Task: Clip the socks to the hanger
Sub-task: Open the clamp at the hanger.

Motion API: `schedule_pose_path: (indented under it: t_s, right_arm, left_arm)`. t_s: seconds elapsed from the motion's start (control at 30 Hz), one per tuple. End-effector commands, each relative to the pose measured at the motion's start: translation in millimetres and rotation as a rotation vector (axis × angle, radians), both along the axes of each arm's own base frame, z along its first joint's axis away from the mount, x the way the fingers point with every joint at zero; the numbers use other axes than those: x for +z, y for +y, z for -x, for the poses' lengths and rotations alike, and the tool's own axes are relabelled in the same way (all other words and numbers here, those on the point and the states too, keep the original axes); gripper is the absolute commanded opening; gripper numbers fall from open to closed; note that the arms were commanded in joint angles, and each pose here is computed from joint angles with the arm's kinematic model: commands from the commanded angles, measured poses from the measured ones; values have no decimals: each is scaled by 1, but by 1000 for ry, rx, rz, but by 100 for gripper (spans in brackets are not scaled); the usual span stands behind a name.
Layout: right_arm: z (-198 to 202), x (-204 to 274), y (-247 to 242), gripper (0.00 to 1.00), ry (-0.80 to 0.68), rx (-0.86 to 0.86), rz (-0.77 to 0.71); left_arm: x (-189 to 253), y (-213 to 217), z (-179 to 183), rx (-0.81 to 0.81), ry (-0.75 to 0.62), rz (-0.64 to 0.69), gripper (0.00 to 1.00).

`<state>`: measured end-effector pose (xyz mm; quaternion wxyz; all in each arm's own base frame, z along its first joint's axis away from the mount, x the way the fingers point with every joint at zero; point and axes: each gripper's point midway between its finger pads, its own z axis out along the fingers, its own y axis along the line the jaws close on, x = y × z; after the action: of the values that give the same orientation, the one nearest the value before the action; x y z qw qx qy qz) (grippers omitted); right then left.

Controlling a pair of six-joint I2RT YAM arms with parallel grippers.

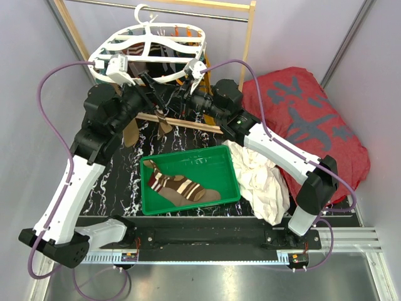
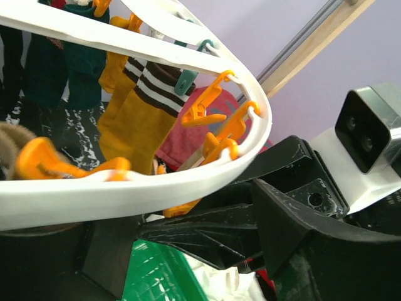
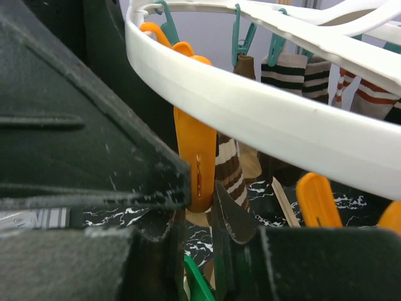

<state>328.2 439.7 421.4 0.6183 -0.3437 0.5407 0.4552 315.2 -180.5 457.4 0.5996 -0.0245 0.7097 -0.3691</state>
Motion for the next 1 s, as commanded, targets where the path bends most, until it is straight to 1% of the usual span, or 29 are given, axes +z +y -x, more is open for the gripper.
schedule_pose_path:
  t_s: [0.0,0.07,0.13,0.23,0.47,0.53,0.63,0.67,0.7,0.73,0.77,0.8,0.83,0.87,0.9,0.93,0.97]
  right_arm:
    - [8,27,-8,0,-58,-41,-25]
    - [8,26,-8,0,-59,-47,-21]
    - [8,25,-8,0,-57,-48,-17]
    - [7,22,-6,0,-51,-50,-12]
    - [5,18,-7,0,-49,-63,0]
    - [4,14,-6,0,-44,-65,7]
    - [3,10,-6,2,-37,-69,12]
    - [3,10,-7,4,-35,-73,11]
    - [2,6,-7,11,-27,-76,17]
    - [3,8,-9,21,-23,-79,11]
    - [4,3,-9,27,-14,-82,18]
    - [3,3,-11,37,-9,-89,16]
    - [3,6,-16,41,-4,-106,8]
    - [3,-3,-17,45,13,-113,21]
    - [6,-1,-22,51,14,-118,19]
    - [6,-5,-24,54,24,-127,26]
    - [8,-19,-25,56,55,-127,56]
  left_arm:
    - [41,6,1,68,-179,-55,70]
    - [41,12,-3,118,-200,-94,68]
    - [39,14,-4,136,-217,-128,66]
    - [44,19,-2,170,-256,-146,63]
    - [41,20,-6,196,-265,-160,51]
    - [43,20,-5,196,-272,-151,45]
    - [40,17,-5,189,-264,-149,31]
    - [39,16,-6,187,-262,-148,30]
    - [38,16,-6,186,-259,-147,29]
    - [35,14,-7,181,-253,-148,23]
    - [36,14,-6,182,-253,-145,20]
    - [33,15,-7,184,-247,-147,19]
    - [32,14,-7,185,-243,-148,17]
    - [32,15,-8,188,-244,-149,16]
    - [30,15,-9,191,-240,-153,15]
    - [29,15,-9,192,-239,-155,15]
    - [28,15,-10,195,-239,-159,15]
